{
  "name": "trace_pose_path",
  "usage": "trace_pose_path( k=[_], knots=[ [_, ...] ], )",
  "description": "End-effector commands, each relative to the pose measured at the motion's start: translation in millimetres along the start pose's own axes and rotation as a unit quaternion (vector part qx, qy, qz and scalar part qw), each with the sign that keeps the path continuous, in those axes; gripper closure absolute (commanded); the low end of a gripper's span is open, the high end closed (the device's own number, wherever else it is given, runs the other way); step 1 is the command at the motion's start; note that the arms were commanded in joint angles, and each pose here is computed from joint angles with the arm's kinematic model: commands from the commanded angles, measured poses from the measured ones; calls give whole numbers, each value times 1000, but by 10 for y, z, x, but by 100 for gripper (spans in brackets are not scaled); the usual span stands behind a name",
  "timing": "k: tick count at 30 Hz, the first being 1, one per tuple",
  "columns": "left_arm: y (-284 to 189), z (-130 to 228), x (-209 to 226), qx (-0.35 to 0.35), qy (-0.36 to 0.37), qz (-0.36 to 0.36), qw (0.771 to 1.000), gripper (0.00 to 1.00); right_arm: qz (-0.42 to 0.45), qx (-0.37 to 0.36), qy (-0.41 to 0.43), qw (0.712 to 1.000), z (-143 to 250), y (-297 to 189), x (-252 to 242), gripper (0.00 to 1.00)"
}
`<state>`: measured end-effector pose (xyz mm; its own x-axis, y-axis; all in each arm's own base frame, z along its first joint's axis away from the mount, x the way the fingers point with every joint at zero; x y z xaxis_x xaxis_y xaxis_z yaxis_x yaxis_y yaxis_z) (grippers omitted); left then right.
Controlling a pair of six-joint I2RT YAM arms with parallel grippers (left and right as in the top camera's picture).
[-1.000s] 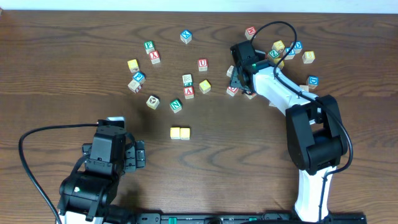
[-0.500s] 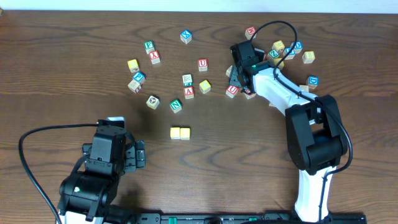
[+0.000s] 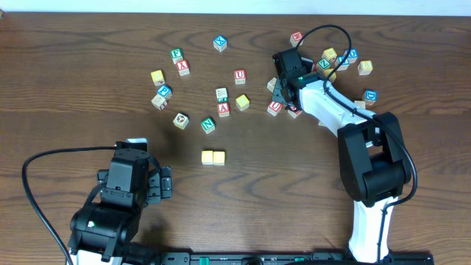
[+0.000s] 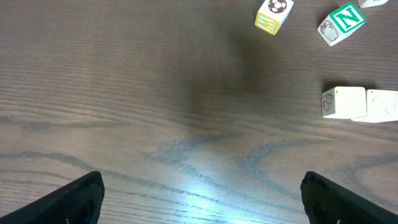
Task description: Spell out CORL
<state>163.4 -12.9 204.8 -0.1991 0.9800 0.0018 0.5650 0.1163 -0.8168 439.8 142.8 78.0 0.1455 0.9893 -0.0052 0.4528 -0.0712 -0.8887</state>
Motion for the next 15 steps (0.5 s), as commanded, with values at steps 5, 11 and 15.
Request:
trace_pose_path(
  k=[5, 11, 15],
  knots=[
    [-4, -3, 10, 0, -6, -2, 1000, 1, 4, 7, -6, 1000, 49, 24, -1, 59],
    [-4, -3, 10, 0, -6, -2, 1000, 1, 4, 7, -5, 1000, 49, 24, -2, 66],
    [-4, -3, 10, 0, -6, -2, 1000, 1, 4, 7, -6, 1000, 49, 24, -2, 71]
  ],
)
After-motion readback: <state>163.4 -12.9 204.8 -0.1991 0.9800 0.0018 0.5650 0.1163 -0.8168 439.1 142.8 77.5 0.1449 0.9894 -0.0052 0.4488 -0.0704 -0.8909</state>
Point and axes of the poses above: each gripper's point midway between its finger pads, its own y axis out along the fingers, its own x axis along the line the jaws close on, z = x × y, the point moved 7 cm from there along -y, back along the fingers, and after that the axes turned 9 degrees about -y, right-handed, at the moved point
